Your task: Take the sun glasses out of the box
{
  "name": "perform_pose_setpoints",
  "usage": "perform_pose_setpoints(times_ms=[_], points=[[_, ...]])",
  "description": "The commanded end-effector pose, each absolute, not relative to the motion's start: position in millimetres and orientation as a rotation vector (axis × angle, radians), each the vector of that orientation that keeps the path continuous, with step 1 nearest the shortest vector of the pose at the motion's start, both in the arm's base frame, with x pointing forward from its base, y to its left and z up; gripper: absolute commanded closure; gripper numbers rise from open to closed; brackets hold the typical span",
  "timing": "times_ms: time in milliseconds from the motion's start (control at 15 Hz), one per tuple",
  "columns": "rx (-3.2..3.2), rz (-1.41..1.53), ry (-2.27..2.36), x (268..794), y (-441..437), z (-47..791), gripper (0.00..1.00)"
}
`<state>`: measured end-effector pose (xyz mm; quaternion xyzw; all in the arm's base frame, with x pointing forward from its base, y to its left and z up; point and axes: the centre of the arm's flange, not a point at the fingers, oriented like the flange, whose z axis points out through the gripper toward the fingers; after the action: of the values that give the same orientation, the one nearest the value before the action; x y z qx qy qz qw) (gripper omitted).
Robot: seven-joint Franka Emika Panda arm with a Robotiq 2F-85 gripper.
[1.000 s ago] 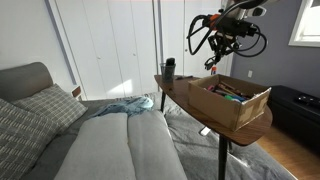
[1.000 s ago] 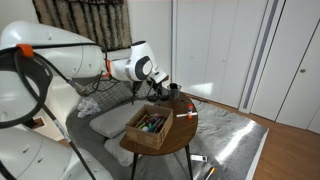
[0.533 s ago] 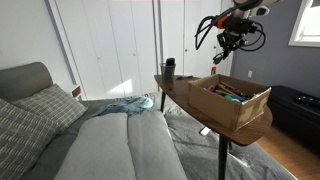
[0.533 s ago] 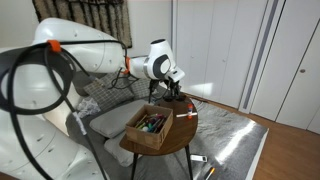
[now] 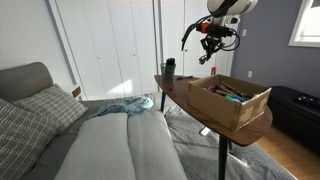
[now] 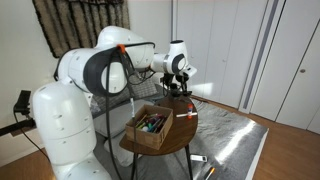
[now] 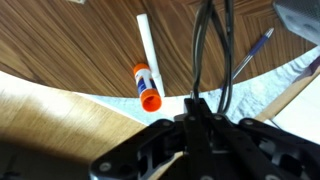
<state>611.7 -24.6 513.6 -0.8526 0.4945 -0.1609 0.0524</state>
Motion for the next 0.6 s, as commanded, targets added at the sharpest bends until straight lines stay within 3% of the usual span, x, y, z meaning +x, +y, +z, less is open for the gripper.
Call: perform_pose_setpoints(times_ms=[0, 533], points=[[-2.726, -0.320, 1.329, 681.5, -6.0, 510.4, 0.99], [-2.924, -0.011, 1.216, 724.0, 8.5, 455.3, 0.99]])
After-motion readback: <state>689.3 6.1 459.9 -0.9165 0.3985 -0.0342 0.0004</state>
